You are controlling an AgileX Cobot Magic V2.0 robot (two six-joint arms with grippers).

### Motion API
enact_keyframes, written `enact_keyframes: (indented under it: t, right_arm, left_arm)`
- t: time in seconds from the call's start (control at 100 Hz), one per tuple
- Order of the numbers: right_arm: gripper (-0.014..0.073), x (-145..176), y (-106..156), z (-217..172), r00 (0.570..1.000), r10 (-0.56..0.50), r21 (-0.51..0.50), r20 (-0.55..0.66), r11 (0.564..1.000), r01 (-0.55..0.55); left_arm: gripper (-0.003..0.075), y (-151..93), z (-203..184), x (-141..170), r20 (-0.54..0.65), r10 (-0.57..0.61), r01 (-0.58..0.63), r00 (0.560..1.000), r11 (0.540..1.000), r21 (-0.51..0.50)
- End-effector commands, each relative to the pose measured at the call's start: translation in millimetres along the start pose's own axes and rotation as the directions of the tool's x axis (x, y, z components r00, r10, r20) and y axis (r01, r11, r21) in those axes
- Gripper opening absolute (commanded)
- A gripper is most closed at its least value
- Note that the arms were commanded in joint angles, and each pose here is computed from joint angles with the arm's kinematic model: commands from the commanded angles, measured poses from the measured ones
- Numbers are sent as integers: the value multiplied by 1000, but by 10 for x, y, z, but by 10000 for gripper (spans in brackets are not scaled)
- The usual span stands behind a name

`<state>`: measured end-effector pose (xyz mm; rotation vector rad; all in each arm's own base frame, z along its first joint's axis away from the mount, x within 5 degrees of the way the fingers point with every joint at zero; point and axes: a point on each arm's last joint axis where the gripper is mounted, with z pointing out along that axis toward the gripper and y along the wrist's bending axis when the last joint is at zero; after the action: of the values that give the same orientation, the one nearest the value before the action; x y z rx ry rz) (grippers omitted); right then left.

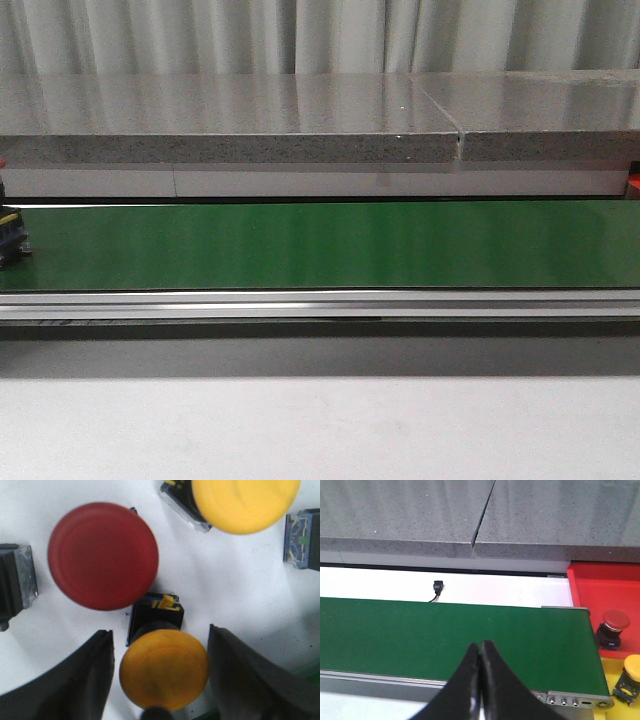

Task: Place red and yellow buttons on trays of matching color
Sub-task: 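Grasp a yellow push-button from the cluster with the left gripper, then set the yellow button on the green belt and open the left gripper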

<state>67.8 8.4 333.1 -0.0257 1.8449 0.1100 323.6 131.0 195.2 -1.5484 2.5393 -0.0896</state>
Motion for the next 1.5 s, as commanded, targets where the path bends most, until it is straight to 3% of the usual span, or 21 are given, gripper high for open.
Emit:
enact_keyframes:
  t: [0.0,0.16,0.44,0.7,0.78,0.88,1.09,1.33,1.49]
  right_arm:
    - [-121,-136,-2,-27,996,-7,8,86,1000,6]
    - [-121,-136,-2,-27,996,-7,8,86,1000,6]
    - [-121,-136,-2,-27,996,-7,8,86,1000,6]
    - [-121,-136,-2,-27,996,-7,8,86,1000,6]
    - [-121,-136,-2,-27,996,-7,8,86,1000,6]
    - [-121,-136,-2,-27,996,-7,8,86,1000,6]
    - [-121,-136,-2,-27,996,-7,8,86,1000,6]
    - [-121,-136,-2,-27,996,-7,8,86,1000,6]
    - [-121,-136,-3,-27,996,-7,9,86,1000,6]
  left_arm:
    - [286,-58,-189,-20,53,5,-8,999,998,57]
    - [206,-55,-211,-15,54,9,-13,998,998,58]
    - [206,-79,-525,80,113,169,-179,979,980,83]
    - [206,9,-1023,237,223,312,-335,923,940,71]
    - [206,35,-1138,294,249,397,-419,884,907,40]
    - [206,11,-1227,399,252,533,-553,808,833,13]
    - [206,-187,-1351,590,311,643,-682,699,731,21]
    - [206,-297,-1352,665,333,669,-717,664,696,31]
    - [206,-377,-1228,652,279,709,-744,648,668,32]
